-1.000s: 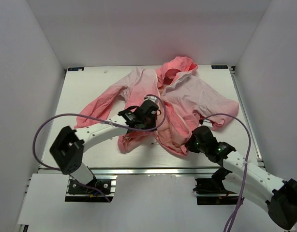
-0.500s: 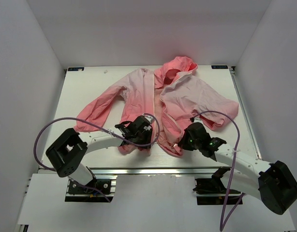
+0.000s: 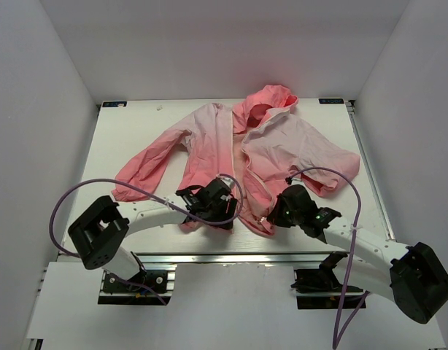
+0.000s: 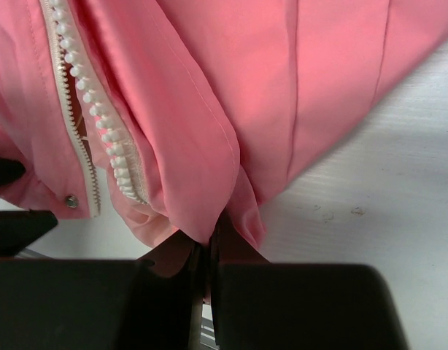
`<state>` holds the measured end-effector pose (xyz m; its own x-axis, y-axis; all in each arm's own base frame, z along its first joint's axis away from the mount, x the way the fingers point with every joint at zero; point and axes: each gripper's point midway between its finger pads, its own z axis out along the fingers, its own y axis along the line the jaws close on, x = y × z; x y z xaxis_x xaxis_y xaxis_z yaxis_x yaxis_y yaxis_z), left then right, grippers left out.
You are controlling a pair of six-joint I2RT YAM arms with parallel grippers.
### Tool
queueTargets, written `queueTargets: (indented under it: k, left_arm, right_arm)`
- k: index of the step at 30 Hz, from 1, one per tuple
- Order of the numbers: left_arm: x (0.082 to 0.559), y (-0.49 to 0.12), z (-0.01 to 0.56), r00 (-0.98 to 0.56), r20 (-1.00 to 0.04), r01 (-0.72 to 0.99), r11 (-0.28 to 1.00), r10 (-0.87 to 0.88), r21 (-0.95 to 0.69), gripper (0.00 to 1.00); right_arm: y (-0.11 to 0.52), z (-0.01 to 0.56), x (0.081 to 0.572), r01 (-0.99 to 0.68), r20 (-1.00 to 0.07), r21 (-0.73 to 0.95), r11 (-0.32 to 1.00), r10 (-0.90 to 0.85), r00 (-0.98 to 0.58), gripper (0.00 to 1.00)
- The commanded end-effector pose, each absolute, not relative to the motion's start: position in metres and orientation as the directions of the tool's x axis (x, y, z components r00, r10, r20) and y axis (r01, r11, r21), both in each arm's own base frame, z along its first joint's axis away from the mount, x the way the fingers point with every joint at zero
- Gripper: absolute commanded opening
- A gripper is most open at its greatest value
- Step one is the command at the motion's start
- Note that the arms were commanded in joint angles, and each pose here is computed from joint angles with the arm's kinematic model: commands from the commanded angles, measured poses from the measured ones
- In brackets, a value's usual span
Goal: Zip up the jacket
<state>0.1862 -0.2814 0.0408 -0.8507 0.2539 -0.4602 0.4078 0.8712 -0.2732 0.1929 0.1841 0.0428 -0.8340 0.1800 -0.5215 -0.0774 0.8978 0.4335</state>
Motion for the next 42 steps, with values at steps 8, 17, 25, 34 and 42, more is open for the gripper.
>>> queueTargets:
  k: [8,17,25,34,42]
  left_arm:
    - [0.19,-0.272,0.026,-0.858,-0.457,0.318,0.942,0.236,-0.109,0.68]
    - [0.199,-0.278,0.01,-0.873,-0.44,0.268,0.961,0.211,-0.071,0.69]
    - [0.206,-0.267,-0.002,-0.88,-0.422,0.224,0.974,0.216,0.03,0.69]
    - [0.204,-0.26,-0.022,-0.895,-0.361,0.228,0.965,0.26,0.13,0.65]
    - [0.208,-0.254,-0.039,-0.911,-0.302,0.216,0.948,0.281,0.233,0.4]
  right_arm:
    - [0.192,0.054,0.2,-0.091,-0.554,0.455,0.886,0.202,-0.807,0.0]
    - [0.189,0.051,0.199,-0.081,-0.554,0.451,0.889,0.208,-0.806,0.0]
    - [0.182,0.05,0.201,-0.047,-0.56,0.422,0.905,0.219,-0.799,0.0]
    - [0.171,0.047,0.205,0.0,-0.568,0.371,0.929,0.227,-0.791,0.0]
    - [0.165,0.048,0.208,0.028,-0.578,0.348,0.937,0.237,-0.781,0.0]
